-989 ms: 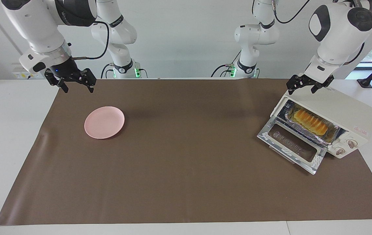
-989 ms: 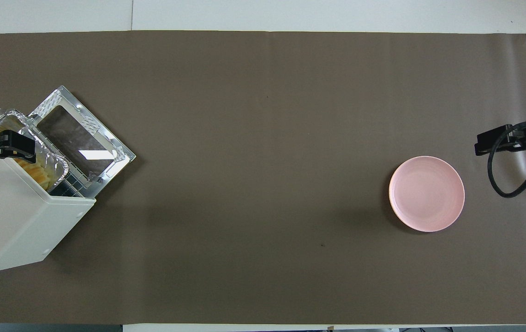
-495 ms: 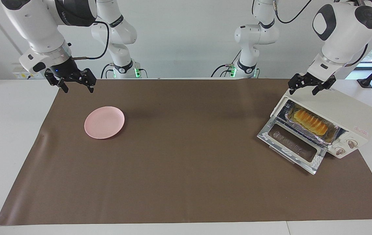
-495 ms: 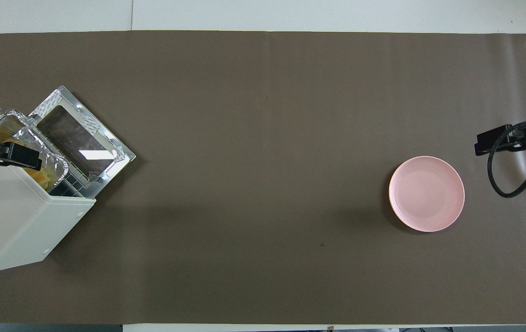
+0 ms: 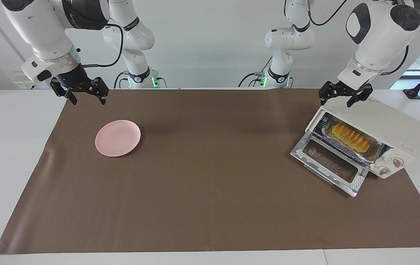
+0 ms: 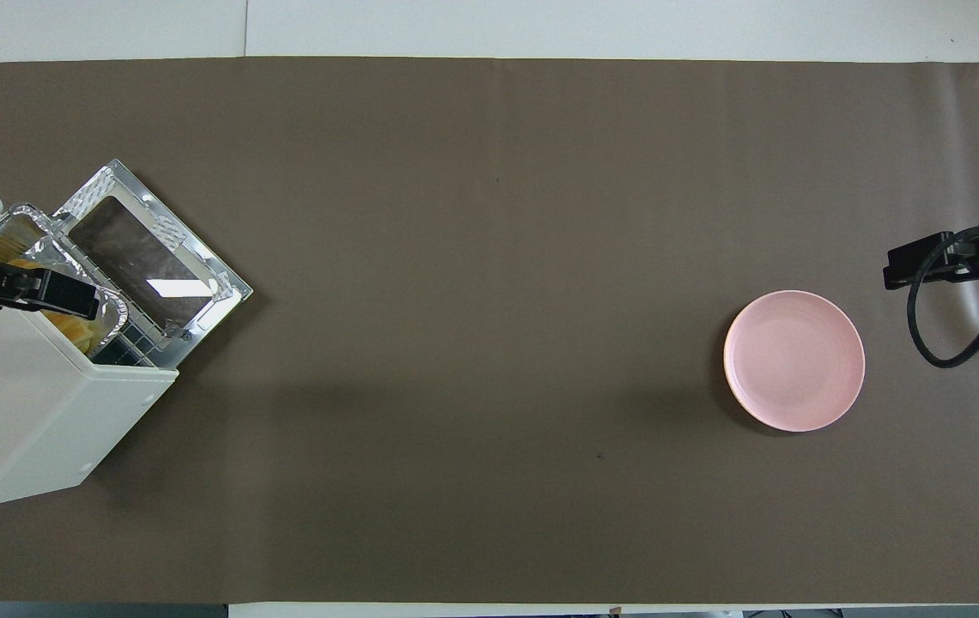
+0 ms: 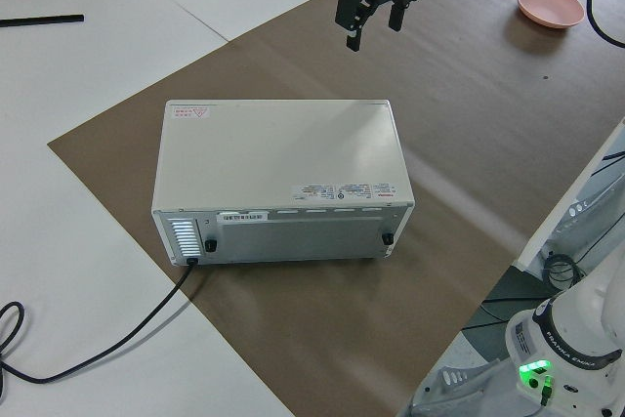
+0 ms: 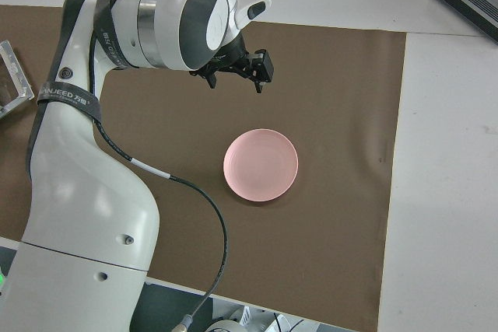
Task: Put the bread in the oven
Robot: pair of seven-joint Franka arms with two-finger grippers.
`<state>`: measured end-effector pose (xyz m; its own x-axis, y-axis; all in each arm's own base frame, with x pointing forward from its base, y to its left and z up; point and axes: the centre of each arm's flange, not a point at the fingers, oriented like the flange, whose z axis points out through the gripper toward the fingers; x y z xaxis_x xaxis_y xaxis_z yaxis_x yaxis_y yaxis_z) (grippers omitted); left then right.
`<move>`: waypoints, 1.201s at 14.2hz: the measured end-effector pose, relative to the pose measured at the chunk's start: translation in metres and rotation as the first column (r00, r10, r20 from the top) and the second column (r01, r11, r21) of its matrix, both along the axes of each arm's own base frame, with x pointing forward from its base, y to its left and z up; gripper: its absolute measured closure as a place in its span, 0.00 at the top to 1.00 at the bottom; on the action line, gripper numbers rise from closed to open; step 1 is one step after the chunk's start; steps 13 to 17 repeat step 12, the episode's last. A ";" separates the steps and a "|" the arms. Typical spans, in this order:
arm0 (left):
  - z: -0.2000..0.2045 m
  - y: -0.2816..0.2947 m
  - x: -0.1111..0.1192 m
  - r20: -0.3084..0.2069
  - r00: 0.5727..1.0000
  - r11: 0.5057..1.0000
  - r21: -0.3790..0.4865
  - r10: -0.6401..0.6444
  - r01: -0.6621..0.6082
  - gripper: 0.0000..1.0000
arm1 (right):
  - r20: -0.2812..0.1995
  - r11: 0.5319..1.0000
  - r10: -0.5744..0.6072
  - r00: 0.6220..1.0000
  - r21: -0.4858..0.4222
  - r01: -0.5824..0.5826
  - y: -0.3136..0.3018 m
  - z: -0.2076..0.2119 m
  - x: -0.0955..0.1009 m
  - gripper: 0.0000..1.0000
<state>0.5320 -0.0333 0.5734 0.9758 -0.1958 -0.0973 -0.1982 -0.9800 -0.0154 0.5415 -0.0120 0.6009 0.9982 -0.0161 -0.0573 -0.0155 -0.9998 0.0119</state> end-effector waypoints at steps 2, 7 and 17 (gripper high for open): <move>0.006 -0.001 0.000 0.012 1.000 1.000 -0.001 -0.004 0.004 1.00 | 0.000 1.000 0.000 1.000 0.000 0.000 0.000 0.000 0.000 1.00; 0.014 -0.012 -0.001 0.029 0.999 1.000 -0.002 -0.025 0.025 1.00 | 0.000 1.000 0.000 1.000 0.000 0.000 0.000 0.000 0.000 1.00; 0.015 -0.013 -0.001 0.031 0.999 1.000 -0.009 -0.026 0.026 1.00 | 0.000 1.000 0.000 1.000 0.000 0.000 0.000 0.000 0.000 1.00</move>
